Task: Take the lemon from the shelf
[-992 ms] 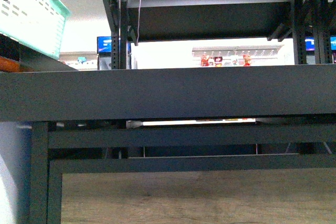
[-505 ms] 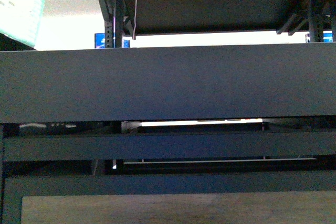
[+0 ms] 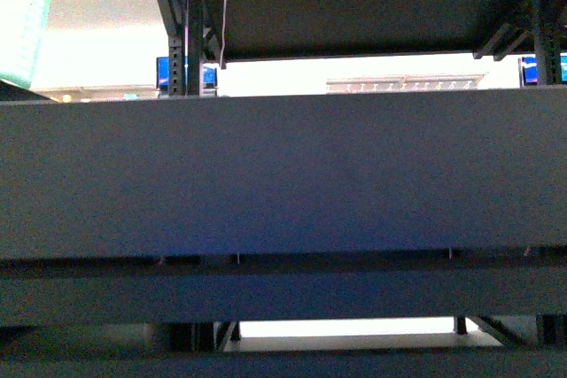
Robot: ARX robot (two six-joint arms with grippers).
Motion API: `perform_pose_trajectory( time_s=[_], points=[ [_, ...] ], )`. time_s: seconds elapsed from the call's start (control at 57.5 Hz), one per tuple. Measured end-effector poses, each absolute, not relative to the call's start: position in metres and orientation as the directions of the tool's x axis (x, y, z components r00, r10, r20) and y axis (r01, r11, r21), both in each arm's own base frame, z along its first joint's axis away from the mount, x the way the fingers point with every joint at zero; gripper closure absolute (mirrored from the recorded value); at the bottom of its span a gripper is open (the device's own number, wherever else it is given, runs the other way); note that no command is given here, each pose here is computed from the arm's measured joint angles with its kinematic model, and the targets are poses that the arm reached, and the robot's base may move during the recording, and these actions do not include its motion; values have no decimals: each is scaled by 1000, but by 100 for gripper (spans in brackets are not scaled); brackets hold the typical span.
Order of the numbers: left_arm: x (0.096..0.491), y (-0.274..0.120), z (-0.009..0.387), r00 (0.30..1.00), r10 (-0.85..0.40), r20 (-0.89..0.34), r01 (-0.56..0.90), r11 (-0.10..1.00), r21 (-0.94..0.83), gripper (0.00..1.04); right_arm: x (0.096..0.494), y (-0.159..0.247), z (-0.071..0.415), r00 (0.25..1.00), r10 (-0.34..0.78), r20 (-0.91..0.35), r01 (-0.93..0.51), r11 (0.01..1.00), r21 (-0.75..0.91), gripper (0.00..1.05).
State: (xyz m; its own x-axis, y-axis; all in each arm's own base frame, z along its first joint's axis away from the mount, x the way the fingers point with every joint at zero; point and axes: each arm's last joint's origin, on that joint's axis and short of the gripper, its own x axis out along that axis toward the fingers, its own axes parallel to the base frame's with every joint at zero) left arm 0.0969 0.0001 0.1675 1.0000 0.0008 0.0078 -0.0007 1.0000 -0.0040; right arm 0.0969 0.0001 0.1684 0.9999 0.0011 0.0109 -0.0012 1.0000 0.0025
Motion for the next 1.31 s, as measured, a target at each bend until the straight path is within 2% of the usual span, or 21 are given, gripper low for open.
perform_pose_trajectory(
  time_s=[1.305],
  points=[
    [97,0,167,1000,1,8,-1,1000,-4,8,97,0,168,1000,1,11,-1,1000,2,7]
  ],
)
